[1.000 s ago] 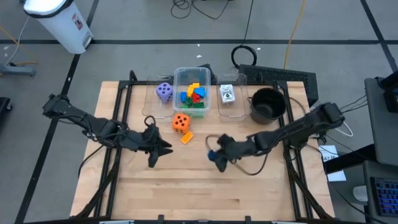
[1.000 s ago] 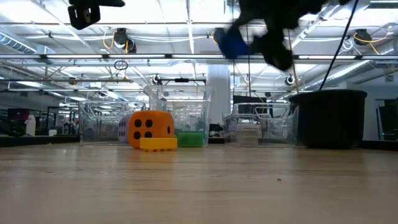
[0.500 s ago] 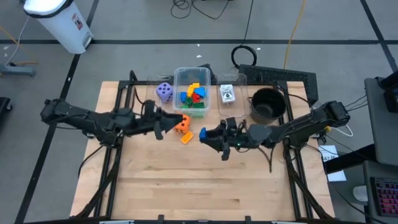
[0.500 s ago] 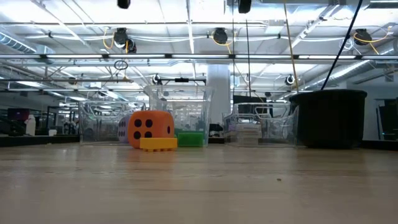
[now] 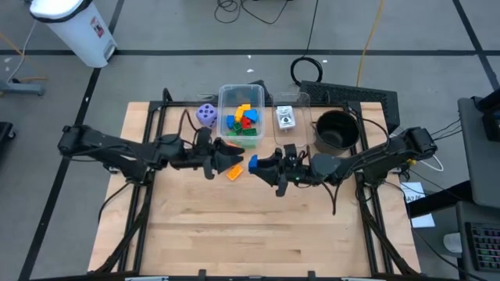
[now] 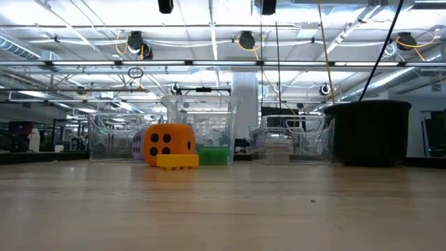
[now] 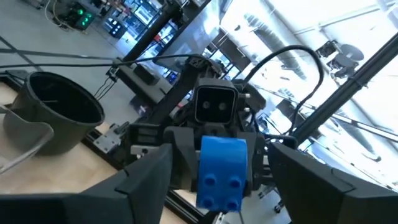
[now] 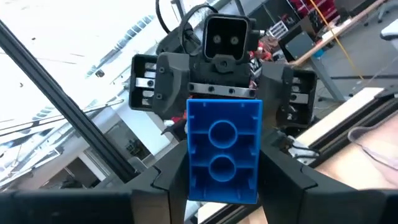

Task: Pick & Place Toys
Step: Put the blue four stud game piece into the middle transparent bin

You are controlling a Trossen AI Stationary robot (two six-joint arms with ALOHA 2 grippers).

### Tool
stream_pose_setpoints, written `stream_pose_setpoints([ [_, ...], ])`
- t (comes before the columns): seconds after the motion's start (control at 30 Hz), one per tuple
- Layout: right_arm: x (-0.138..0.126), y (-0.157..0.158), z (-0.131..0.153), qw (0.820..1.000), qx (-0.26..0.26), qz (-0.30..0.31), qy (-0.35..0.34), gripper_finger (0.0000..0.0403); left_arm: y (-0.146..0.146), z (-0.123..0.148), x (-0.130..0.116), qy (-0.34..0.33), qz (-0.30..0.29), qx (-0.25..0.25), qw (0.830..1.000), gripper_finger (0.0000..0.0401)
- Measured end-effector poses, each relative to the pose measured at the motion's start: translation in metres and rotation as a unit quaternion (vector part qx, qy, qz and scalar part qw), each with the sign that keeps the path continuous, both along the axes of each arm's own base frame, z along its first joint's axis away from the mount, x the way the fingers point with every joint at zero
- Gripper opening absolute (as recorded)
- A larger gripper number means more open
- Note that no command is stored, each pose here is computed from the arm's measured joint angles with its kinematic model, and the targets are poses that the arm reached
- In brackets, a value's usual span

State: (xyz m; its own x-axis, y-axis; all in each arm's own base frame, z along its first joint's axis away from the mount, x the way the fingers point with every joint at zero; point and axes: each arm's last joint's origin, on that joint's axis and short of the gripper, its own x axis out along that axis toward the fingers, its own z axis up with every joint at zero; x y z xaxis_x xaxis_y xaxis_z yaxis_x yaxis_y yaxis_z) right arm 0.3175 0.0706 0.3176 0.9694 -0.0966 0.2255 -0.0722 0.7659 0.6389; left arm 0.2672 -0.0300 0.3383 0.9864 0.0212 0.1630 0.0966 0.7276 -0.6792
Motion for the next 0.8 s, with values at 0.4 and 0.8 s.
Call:
stream_pose_setpoints([
  [0.4, 0.000, 0.000, -0.001, 1.000, 0.006, 0.003, 0.006, 0.0140, -0.003, -0.010, 0.015, 0.016, -0.010, 0.006, 1.000, 0.0285],
  [0.8, 0.000, 0.000, -0.002, 1.000, 0.012, 0.005, 0.011, 0.0141, -0.007, 0.006, 0.040, 0.044, -0.033, 0.053, 0.997, 0.0285],
])
